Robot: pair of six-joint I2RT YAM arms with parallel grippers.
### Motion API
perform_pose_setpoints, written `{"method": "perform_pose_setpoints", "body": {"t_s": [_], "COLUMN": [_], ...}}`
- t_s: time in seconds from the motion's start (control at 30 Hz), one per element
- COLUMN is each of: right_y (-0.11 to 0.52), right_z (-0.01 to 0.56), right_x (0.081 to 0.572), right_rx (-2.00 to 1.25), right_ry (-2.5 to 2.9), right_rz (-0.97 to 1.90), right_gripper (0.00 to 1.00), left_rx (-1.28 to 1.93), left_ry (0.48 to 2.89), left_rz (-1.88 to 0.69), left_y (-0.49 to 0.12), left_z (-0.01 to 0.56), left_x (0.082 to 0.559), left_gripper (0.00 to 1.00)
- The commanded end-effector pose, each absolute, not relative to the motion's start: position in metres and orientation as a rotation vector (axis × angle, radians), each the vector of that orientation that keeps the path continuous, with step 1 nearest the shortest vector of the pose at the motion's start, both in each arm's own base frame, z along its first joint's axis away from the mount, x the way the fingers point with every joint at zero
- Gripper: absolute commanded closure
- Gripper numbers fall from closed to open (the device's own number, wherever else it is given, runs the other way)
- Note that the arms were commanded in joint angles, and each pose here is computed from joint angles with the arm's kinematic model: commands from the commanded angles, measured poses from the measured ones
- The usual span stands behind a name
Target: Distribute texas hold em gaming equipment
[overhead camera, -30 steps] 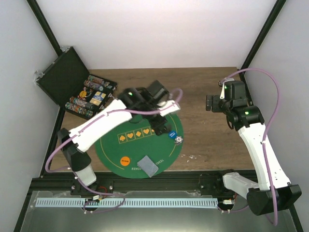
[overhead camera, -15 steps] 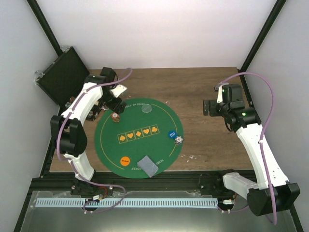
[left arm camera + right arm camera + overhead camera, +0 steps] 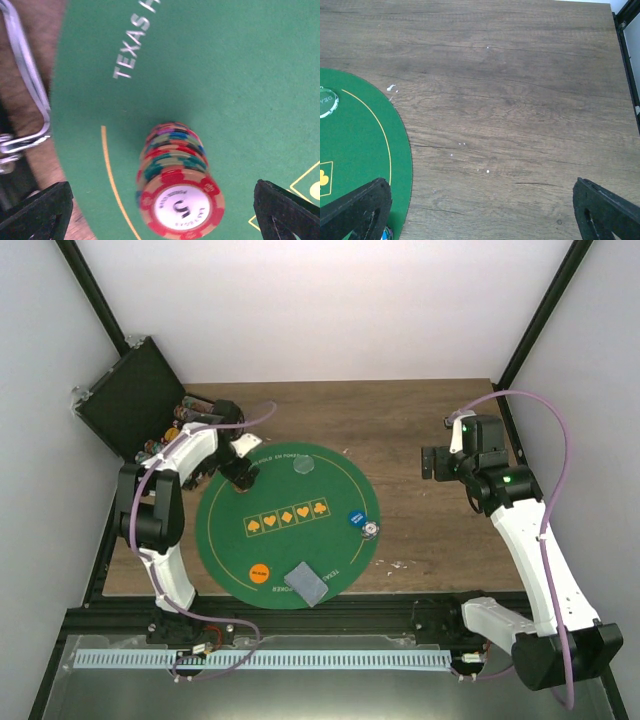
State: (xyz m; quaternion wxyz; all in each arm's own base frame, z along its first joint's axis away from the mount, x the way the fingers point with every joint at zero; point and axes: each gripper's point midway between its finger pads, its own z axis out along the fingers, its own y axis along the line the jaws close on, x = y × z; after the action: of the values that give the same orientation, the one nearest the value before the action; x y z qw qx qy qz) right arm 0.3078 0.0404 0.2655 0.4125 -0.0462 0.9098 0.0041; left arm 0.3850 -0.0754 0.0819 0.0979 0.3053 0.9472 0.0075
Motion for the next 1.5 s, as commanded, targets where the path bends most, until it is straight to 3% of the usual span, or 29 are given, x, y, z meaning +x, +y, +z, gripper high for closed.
{"method": "perform_pose_setpoints", "body": {"t_s": [0.0,0.17,0.43,0.73,0.93,1.1,1.47], "right_y": [0.040,0.040,0.041,0.040,0.041,0.040,0.041], "right_z": [0.271,0.271,0.272,0.275,0.276,0.277,0.280], "right_x": [0.307,0.307,0.306,0.302,0.302,0.301,0.300], "right_rx": [-0.126,-0.127,-0.131,-0.137,-0.138,-0.139,-0.142], "right_ry": [2.260,2.264,2.256,2.238,2.233,2.229,2.223], "right_rz": [0.015,0.016,0.022,0.022,0.026,0.022,0.027], "right_gripper": [0.00,0.00,0.00,0.00,0.00,0.00,0.00], "left_rx": [0.969,0.977,0.990,1.023,1.027,1.035,1.084], "left_ry": [2.823,2.820,2.849,2.867,2.871,2.885,2.928], "left_rz": [-0.072,-0.088,-0.043,-0.025,-0.074,-0.092,-0.077], "left_y": [-0.085,-0.087,-0.080,-0.077,-0.082,-0.082,-0.072], "left_z": [0.056,0.047,0.019,0.007,0.002,-0.002,0.005], "left_x": [0.377,0.376,0.376,0.367,0.365,0.360,0.327], "left_gripper": [0.00,0.02,0.27,0.38,0.61,1.00,1.00]}}
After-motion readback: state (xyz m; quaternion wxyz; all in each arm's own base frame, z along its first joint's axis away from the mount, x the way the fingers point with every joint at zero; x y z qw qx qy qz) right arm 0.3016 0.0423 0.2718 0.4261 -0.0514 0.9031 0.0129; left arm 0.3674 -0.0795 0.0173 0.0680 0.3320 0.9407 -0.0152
